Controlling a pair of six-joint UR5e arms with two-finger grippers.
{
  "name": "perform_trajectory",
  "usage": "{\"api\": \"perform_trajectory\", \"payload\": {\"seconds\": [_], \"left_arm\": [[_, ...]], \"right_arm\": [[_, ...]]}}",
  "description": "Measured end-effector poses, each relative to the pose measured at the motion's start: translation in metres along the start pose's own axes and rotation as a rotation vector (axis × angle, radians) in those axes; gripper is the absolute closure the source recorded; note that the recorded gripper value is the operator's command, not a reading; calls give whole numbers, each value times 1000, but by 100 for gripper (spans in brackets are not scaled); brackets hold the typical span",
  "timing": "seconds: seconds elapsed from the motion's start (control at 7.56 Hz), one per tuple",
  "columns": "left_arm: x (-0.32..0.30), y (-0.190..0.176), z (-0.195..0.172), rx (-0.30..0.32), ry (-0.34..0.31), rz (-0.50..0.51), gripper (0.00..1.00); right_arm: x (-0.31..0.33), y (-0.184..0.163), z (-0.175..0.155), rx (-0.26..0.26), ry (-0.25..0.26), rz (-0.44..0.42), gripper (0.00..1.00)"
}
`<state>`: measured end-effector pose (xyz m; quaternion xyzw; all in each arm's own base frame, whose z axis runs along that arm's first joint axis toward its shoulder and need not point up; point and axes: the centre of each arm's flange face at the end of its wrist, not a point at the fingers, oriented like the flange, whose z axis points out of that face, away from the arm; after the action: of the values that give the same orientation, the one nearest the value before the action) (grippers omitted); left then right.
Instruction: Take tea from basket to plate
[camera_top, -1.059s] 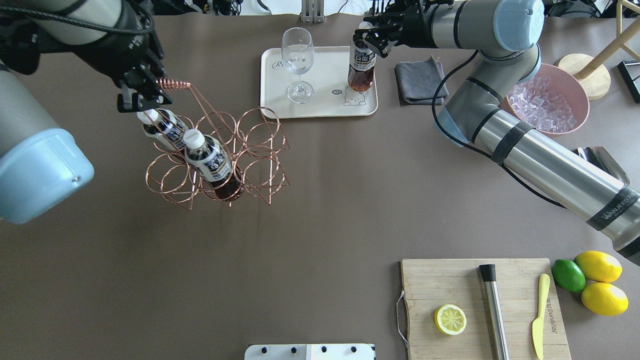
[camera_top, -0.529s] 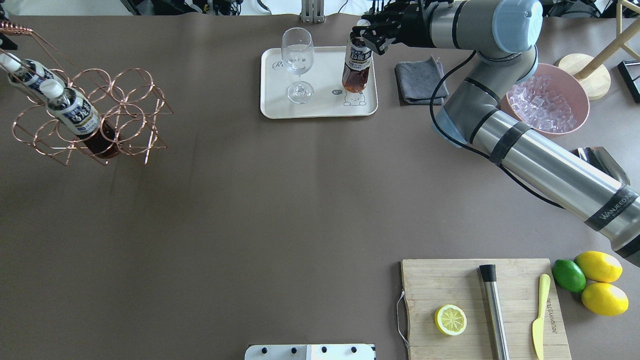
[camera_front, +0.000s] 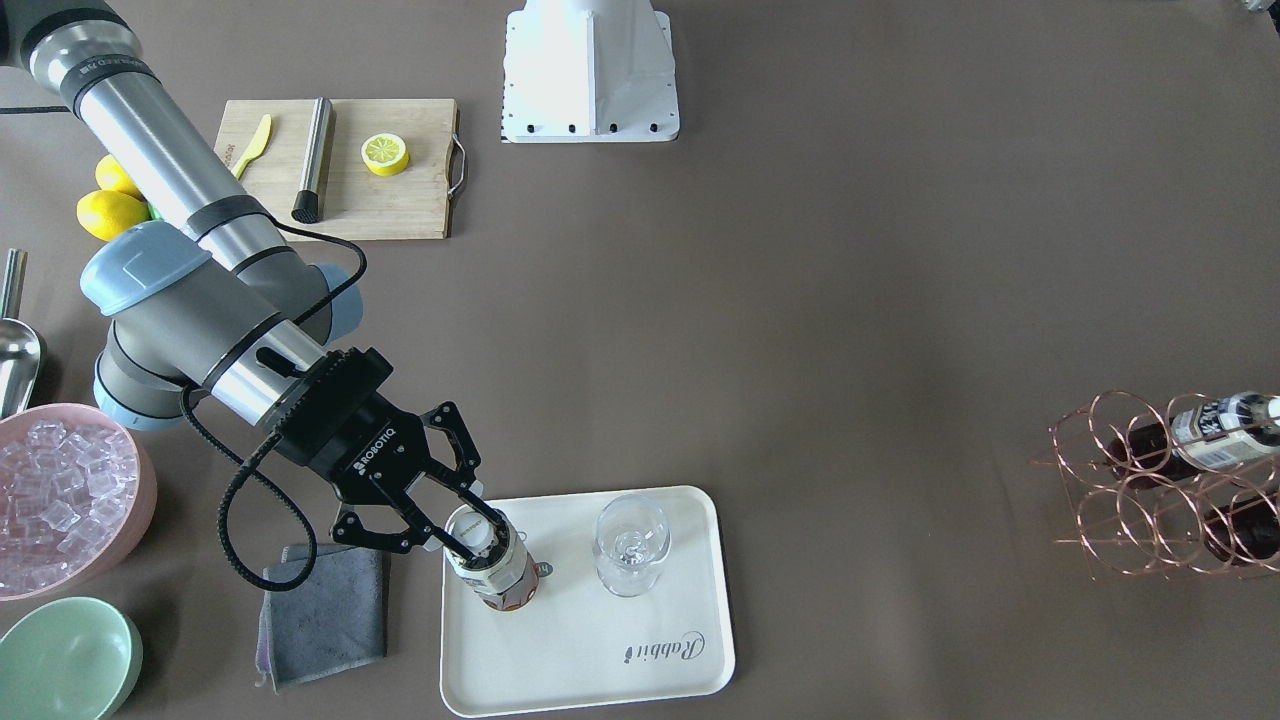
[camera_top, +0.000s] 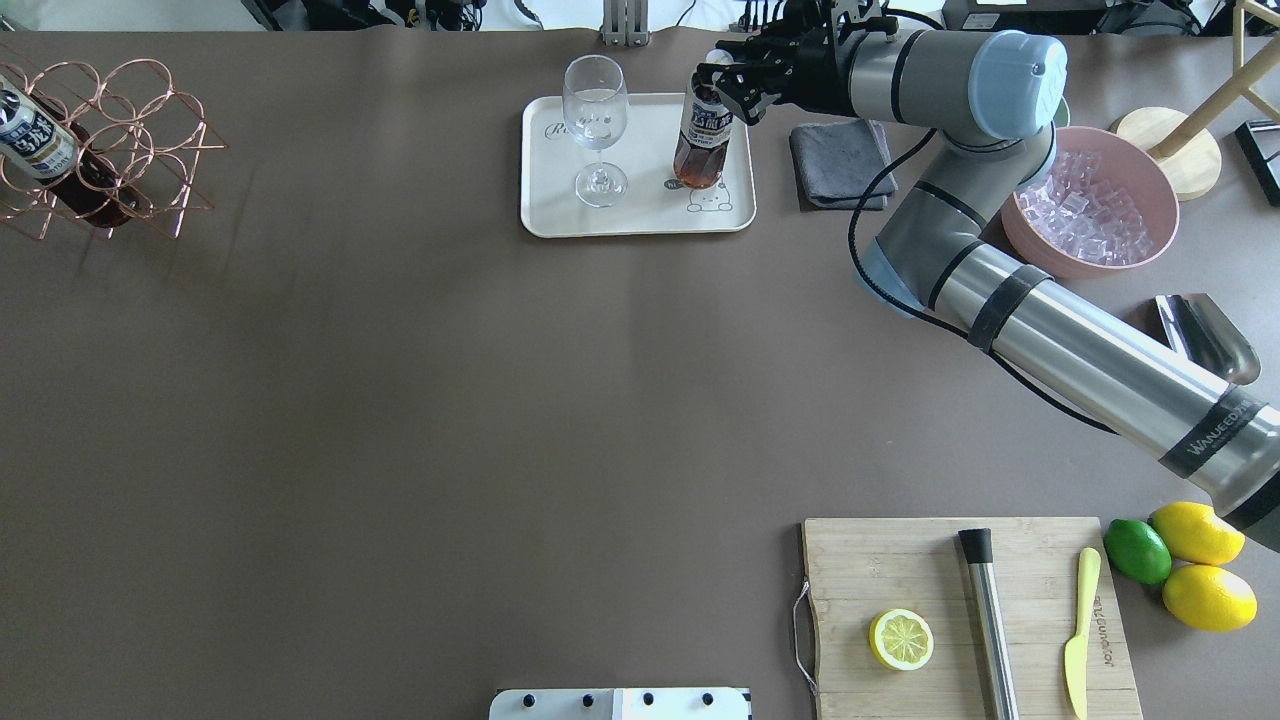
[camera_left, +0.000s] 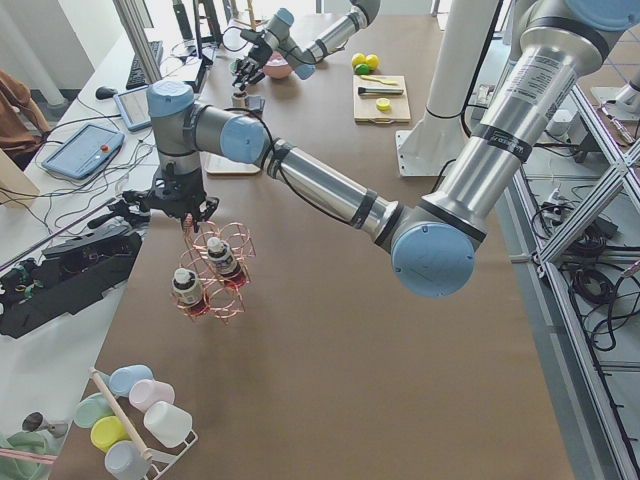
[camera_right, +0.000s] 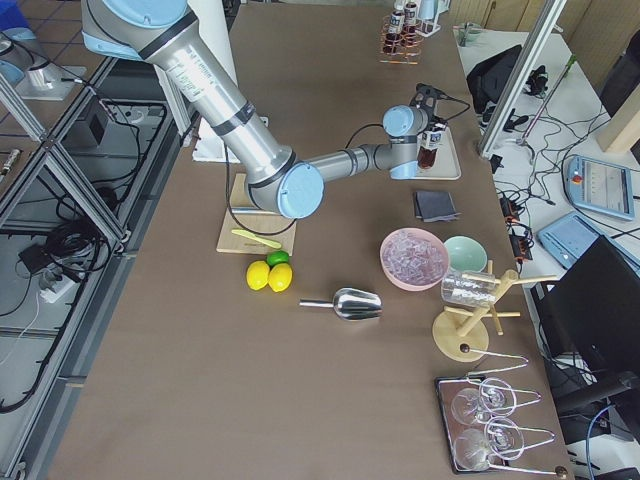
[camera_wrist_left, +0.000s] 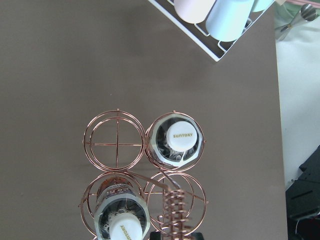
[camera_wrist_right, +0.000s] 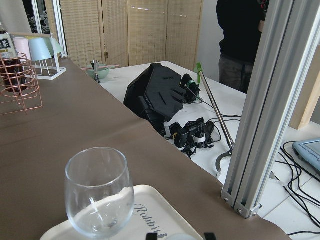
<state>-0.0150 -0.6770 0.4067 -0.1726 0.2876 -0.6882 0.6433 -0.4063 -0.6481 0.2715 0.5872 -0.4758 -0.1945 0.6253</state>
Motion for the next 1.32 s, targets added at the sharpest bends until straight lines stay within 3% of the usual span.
{"api": "perform_trajectory", "payload": {"seconds": [0.26,0.53,0.66,0.79,1.32], "left_arm": [[30,-40,22,6,21,-16,100],[48,-56,32,11,32,-23,100],[53,-59,33,13,38,-23,100],[57,-61,36,14,43,-21,100],[77,-63,45,12,67,0,100]], "right_arm": [[-3,4,1,3,2,1,100],[-7,9,3,2,6,3,100],[-9,11,4,2,6,4,95],[-11,12,4,2,7,4,1],[-18,12,8,20,29,32,0]]}}
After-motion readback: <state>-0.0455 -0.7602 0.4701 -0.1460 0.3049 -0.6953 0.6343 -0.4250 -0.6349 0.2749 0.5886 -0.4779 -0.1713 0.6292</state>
